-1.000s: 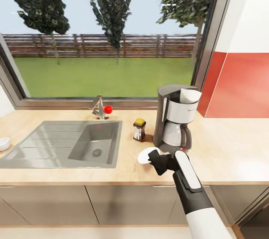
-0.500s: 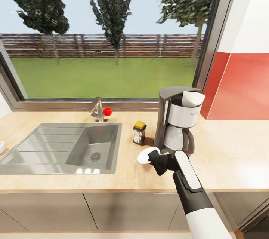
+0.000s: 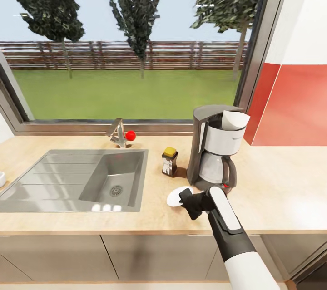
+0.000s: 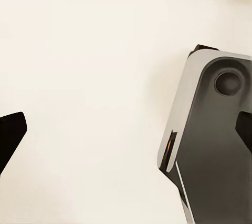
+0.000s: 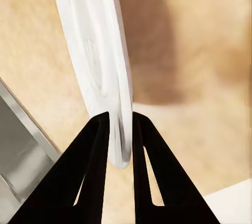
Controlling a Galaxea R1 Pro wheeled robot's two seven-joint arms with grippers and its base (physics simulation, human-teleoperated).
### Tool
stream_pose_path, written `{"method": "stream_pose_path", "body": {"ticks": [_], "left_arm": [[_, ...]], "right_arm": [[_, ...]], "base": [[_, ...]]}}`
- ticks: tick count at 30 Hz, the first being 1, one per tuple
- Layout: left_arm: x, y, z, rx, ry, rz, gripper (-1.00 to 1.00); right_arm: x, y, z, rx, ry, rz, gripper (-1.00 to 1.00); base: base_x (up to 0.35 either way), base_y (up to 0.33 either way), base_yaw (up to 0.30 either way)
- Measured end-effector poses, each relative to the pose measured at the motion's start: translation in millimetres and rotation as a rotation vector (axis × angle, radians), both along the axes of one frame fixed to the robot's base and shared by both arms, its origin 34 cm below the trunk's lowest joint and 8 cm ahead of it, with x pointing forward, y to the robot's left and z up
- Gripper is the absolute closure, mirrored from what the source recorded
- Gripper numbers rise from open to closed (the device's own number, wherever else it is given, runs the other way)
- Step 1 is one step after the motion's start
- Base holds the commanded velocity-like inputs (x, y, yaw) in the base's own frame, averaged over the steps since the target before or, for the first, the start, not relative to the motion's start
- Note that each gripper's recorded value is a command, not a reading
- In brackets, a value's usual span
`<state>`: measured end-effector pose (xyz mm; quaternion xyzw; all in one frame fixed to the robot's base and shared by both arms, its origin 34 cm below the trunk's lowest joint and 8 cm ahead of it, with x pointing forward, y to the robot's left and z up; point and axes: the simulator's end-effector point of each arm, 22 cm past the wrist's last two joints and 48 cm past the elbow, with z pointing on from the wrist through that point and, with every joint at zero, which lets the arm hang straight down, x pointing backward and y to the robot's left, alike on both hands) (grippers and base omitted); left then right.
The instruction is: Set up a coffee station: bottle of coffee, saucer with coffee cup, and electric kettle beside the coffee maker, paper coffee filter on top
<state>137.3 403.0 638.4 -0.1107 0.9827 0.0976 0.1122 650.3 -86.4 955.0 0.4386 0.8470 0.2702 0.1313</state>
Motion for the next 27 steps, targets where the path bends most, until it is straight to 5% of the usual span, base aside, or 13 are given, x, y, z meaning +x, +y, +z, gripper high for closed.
{"method": "stream_pose_path", "body": {"ticks": [19,20,27], "left_arm": [[0.0,-0.1,0.0,0.0,0.0,0.0,-1.0],[0.0,-0.2,0.0,0.0,0.0,0.0,-1.0],[0.0,-0.1,0.0,0.0,0.0,0.0,-1.0]], "right_arm": [[-0.7,0.1,-1.5,-0.001,0.004,0.0,1.0],[-0.8,0.1,-1.7,-0.001,0.005,0.001,-1.0],[-0.6,0.1,-1.2,0.0,0.003,0.0,-1.0]], "base": [[0.042,0.011,0.0],[0.003,0.001,0.0],[0.0,0.0,0.0]]}}
